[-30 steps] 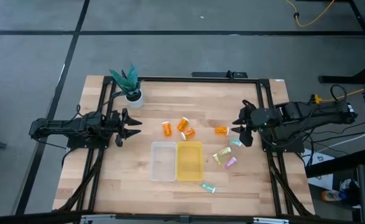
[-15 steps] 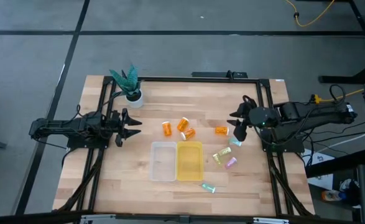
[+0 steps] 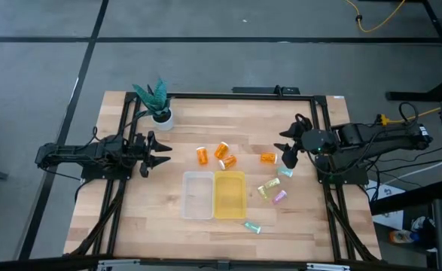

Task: Pick and place medicine bottles into bin by pill shape (circle, oval)
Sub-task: Put the blue tablet bottle into the transparent bin

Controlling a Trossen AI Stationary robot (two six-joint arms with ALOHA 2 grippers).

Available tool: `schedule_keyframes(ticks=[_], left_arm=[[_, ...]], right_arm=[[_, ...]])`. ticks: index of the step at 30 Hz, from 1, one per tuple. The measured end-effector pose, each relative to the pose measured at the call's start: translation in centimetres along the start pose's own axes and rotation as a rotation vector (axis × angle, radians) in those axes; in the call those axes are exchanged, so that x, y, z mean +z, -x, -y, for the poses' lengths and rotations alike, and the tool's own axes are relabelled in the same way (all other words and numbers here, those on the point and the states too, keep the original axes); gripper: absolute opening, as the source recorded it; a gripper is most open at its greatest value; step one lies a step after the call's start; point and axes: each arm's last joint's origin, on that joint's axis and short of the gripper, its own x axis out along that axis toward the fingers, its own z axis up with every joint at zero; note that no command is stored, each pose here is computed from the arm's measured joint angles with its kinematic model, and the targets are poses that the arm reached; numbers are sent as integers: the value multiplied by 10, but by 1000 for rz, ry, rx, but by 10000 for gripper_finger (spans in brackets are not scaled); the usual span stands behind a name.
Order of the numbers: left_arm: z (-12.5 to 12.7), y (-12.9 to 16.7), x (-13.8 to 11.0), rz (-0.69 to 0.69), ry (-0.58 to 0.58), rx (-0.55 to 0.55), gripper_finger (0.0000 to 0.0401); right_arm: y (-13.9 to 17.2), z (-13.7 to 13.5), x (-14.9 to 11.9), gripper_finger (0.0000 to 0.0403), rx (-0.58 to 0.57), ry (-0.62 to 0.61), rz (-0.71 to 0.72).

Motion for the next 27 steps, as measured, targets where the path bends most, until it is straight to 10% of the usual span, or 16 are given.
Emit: schedule_keyframes(ticks=[12,27], left_arm=[[0,0,0,0,0,1,190],[0,0,0,0,0,1,190]], right_arm=[[0,0,-1,257,22,0,-23],[-55,0,-38,257,-111,-125,-581]])
